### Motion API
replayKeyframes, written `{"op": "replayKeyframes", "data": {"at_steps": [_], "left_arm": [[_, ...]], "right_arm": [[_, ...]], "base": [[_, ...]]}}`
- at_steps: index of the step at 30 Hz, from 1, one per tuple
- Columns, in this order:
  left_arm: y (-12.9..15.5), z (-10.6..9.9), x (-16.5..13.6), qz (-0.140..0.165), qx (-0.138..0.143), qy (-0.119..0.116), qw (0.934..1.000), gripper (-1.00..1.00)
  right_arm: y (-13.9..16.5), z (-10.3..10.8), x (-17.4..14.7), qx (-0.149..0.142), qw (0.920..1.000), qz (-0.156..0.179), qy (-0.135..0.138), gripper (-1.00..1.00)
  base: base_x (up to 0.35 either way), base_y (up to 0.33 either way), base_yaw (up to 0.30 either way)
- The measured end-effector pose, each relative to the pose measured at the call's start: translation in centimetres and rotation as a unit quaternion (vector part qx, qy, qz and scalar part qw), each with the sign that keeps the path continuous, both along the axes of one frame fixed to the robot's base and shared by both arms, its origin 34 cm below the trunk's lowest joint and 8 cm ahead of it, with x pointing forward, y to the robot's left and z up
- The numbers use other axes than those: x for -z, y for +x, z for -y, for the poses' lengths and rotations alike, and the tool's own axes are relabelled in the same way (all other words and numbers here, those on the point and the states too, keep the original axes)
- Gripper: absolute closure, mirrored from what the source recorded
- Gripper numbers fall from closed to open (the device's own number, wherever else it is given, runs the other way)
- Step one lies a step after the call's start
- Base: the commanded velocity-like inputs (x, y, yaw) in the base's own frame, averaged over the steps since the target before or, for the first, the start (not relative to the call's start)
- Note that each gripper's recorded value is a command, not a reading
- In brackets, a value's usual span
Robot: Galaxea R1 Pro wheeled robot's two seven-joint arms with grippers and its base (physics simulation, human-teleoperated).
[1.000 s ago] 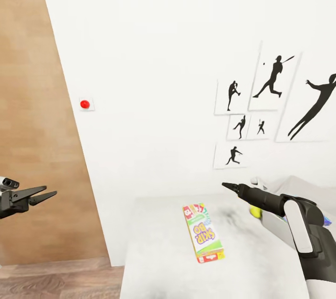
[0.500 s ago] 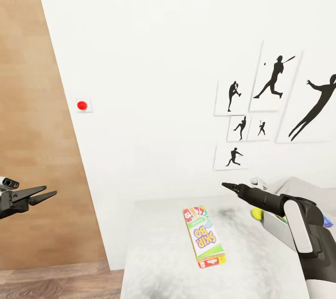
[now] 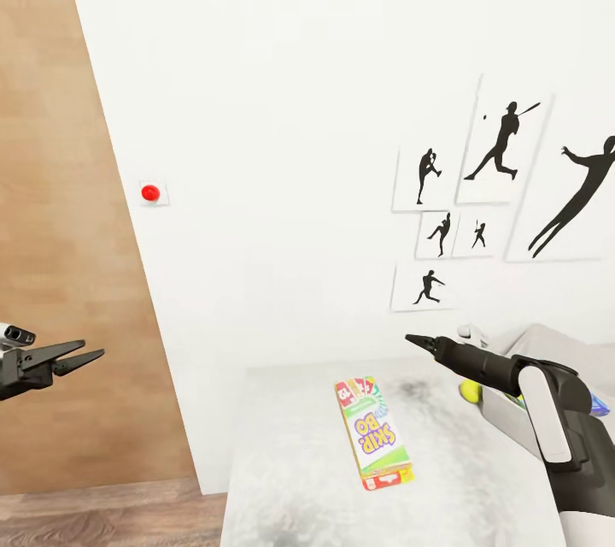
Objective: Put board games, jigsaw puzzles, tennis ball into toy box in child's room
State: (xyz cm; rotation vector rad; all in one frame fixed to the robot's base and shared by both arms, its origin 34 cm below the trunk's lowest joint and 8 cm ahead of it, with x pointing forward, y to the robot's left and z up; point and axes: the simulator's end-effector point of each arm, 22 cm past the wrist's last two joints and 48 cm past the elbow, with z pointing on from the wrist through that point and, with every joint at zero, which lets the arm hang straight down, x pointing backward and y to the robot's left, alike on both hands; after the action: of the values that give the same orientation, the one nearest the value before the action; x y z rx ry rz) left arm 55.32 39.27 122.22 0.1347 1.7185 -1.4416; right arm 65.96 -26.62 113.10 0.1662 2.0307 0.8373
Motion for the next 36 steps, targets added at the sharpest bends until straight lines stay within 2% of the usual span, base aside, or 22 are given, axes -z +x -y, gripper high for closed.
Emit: {"op": "replayKeyframes", "data": {"at_steps": [6,11,20,27,31,36], "left_arm": [[0.0,0.0,0.0,0.000,0.000,0.000,1.0000,-1.00],[0.0,0.0,0.1,-0.001,0.000,0.001,1.0000,-1.00],[0.1,0.3,0.3,-0.002,0.000,0.000,1.0000,-1.00],[0.3,0.6,1.5,0.000,0.000,0.024,0.9997,-1.00],[0.4,0.8,2.1,0.000,-0.001,0.029,0.9996,-1.00],[0.4,0.6,2.6,-0.005,-0.004,0.026,0.9996,-1.00]], "right_arm": [[0.1,0.2,0.3,0.004,1.0000,-0.005,-0.003,-1.00],[0.9,0.9,1.3,0.020,0.9995,-0.023,-0.012,-1.00],[3.3,0.9,4.1,0.037,0.9952,-0.080,-0.044,-1.00],[5.6,0.1,6.7,0.036,0.9870,-0.144,-0.061,-1.00],[6.1,-0.6,7.6,0.033,0.9825,-0.166,-0.077,-1.00],[6.2,-1.5,8.1,0.025,0.9799,-0.175,-0.092,-1.00]], "base": [[0.000,0.000,0.000],[0.000,0.000,0.000],[0.000,0.000,0.000],[0.000,0.000,0.000],[0.000,0.000,0.000],[0.000,0.000,0.000]]}}
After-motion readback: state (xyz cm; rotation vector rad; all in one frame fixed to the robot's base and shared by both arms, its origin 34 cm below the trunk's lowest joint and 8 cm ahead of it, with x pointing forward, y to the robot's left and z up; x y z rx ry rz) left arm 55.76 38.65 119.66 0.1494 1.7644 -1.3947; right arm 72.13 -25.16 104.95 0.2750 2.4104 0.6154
